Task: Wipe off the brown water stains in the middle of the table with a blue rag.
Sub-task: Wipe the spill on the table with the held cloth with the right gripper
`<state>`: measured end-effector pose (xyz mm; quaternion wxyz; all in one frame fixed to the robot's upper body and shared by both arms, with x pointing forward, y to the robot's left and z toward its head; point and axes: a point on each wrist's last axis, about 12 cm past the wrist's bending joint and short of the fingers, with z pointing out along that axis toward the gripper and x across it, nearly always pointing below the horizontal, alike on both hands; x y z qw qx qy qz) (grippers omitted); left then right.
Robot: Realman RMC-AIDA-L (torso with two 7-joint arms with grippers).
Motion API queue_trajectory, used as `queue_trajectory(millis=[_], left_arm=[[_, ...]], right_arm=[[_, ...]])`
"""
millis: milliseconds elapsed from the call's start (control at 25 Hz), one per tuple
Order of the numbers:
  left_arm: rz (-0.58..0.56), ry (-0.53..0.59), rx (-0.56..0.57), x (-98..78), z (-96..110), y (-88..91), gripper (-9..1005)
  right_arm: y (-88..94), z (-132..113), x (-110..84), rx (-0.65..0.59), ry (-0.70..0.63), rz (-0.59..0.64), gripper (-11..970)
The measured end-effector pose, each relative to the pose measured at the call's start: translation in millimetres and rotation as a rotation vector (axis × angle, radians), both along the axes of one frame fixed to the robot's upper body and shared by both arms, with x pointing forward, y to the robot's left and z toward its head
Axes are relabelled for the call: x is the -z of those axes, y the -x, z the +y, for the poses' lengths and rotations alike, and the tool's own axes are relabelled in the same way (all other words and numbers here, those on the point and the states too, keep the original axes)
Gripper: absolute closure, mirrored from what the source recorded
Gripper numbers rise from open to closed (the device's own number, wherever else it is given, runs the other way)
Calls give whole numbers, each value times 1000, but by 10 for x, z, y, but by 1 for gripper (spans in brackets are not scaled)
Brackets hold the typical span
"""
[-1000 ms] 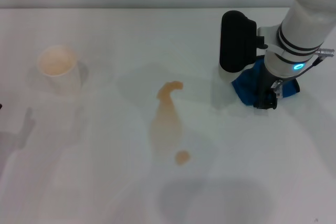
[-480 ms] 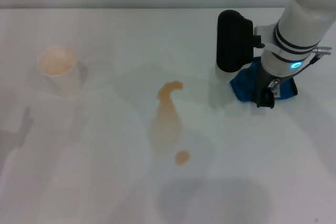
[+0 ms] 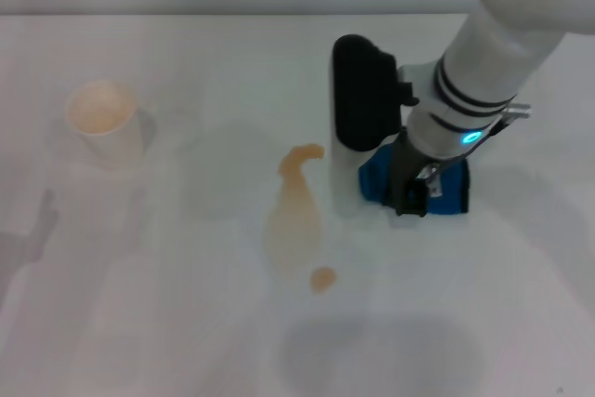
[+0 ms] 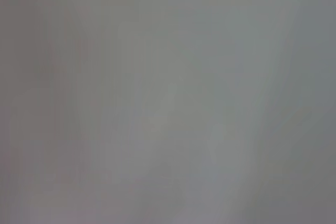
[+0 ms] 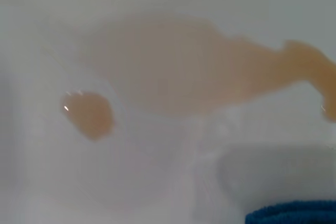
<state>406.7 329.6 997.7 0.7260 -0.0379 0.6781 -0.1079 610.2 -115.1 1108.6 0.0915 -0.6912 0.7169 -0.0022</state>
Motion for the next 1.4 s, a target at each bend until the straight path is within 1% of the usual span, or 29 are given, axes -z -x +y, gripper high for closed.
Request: queue_trajectory(millis=[280, 440, 560, 720, 1000, 1200, 1400], left_arm=[[-1, 0, 0, -2, 0, -6, 135], [-5, 0, 4, -10, -8, -29, 134], [-7, 0, 4, -13, -9, -37, 134], [-9, 2, -3, -16, -1, -44, 134], [-8, 2, -4, -15, 0, -43, 135], [-9, 3, -4, -16, 0, -44, 135], [-10, 3, -4, -17, -2, -46, 134]], right_arm=[[103, 250, -27, -62, -80, -1, 934], [176, 359, -52, -92, -124, 14, 935], [240, 415, -35, -107, -156, 27, 936], [301, 472, -10, -113, -197, 37, 937], [380, 554, -40, -133, -244, 72, 936], [444, 567, -33, -164, -241, 104, 937], [502, 569, -32, -191, -221, 128, 852]])
